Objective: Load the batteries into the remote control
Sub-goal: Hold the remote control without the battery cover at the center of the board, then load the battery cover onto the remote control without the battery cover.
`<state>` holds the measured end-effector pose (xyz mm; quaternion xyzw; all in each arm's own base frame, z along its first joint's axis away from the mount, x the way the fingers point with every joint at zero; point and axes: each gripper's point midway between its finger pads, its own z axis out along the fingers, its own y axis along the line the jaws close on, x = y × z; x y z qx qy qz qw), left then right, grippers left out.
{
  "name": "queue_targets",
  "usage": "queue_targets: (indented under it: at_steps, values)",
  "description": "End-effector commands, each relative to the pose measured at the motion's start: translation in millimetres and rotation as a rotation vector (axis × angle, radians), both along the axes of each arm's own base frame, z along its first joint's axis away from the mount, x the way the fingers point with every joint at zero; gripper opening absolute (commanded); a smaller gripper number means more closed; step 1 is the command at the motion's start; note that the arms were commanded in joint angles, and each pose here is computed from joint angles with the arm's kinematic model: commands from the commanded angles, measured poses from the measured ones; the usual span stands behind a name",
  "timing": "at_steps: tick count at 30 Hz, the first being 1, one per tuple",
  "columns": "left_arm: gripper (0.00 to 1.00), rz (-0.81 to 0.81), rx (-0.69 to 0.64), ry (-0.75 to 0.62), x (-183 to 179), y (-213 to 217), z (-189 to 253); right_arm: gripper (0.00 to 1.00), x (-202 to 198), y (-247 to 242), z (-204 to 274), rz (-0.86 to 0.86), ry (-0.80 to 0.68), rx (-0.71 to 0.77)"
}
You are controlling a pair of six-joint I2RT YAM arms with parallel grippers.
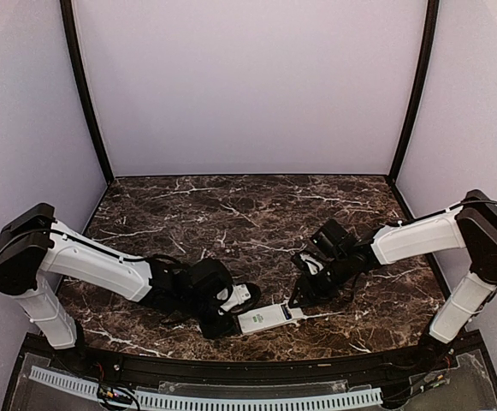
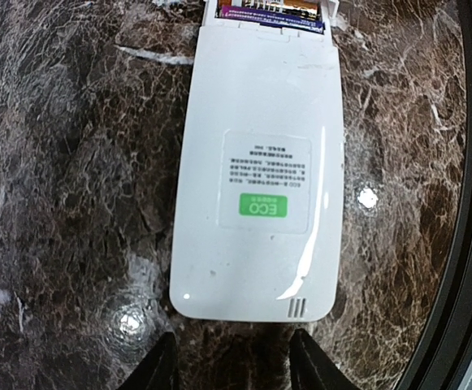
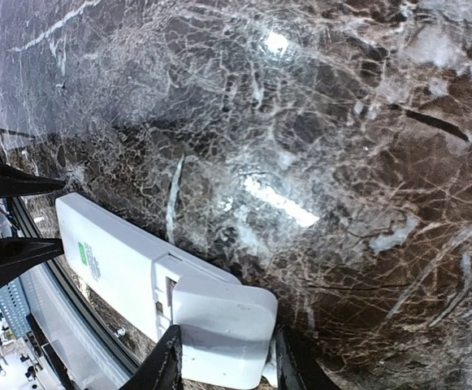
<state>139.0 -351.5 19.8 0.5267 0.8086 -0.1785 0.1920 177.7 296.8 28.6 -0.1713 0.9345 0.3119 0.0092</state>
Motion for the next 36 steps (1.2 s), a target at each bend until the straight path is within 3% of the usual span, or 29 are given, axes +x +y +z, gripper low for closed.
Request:
queue_targets:
  at_steps: [1,20,36]
  values:
    - [0.45,-0.022,0.017,0.028,-6.9,-1.6,-7.6,0.36,-2.7,1.3,-2.4,0.002,0.012,0.015]
    - [0.45,-0.030,0.015,0.028,-6.9,-4.8,-9.2,0.30,-2.0,8.6,9.7,-0.002,-0.009,0.043]
    - [0.45,-0.033,0.017,0.029,-7.5,-3.9,-10.0,0.31,-4.1,11.4,8.5,0.027,-0.048,-0.038]
